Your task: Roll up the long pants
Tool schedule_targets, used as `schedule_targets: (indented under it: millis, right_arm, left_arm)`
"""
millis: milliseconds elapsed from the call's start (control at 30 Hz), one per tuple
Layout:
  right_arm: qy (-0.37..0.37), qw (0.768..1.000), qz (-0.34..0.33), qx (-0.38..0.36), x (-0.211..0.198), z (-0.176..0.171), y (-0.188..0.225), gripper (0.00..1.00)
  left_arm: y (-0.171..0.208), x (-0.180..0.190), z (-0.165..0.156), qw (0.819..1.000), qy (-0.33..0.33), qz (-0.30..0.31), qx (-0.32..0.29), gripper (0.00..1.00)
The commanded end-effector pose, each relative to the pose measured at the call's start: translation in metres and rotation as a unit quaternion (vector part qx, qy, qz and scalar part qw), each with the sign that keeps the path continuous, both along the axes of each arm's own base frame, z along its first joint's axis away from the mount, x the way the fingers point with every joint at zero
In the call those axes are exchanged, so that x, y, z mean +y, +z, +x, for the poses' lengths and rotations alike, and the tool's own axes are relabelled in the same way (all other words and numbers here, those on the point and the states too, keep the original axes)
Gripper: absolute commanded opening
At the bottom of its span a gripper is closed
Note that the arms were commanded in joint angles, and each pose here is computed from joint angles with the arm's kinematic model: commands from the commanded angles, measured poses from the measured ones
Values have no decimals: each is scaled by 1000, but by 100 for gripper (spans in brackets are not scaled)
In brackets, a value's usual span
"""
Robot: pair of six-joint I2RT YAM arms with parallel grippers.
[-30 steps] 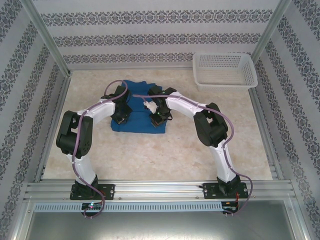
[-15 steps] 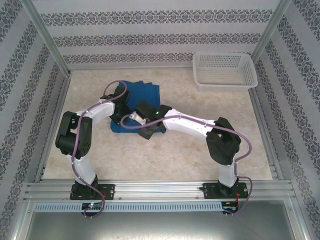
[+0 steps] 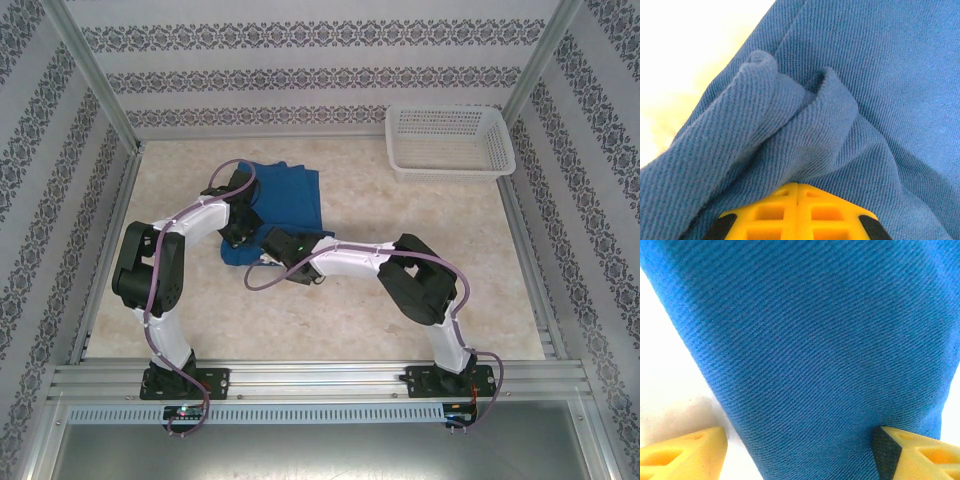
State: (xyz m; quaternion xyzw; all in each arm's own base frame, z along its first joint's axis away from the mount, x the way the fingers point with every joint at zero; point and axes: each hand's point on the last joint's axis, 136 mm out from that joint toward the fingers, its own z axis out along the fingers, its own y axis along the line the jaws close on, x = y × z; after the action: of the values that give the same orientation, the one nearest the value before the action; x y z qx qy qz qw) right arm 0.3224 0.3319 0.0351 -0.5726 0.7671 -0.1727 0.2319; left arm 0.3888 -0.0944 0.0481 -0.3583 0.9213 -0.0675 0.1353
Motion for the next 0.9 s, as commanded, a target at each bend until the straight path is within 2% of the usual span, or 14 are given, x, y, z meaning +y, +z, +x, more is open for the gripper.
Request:
schedule_targets:
  millis: [0, 133, 200, 333, 433, 700, 867]
  right_arm:
    - [10, 999, -23, -41, -7, 16, -2, 78]
    - [19, 998, -30, -53, -6, 23, -14, 76]
    - [20, 998, -27, -53, -3, 25, -19, 68]
    - [23, 999, -20, -41, 6, 27, -27, 34]
    - [24, 999, -14, -25, 9, 27, -30, 0]
    - [13, 999, 6, 47, 3, 6, -5, 0]
    - [3, 990, 12, 142, -7, -26, 22, 0]
  left_arm:
    - [-2, 25, -15, 999, 6, 39, 28, 0]
    - [-5, 25, -16, 999, 6, 35, 32, 0]
    - [-7, 24, -16, 999, 6, 34, 34, 0]
    - [-6, 25, -15, 999, 5, 34, 33, 0]
    - [-5, 25, -13, 999, 3, 34, 33, 0]
    - [-2, 25, -6, 999, -1, 33, 33, 0]
    - [-1, 24, 0, 999, -6, 27, 32, 0]
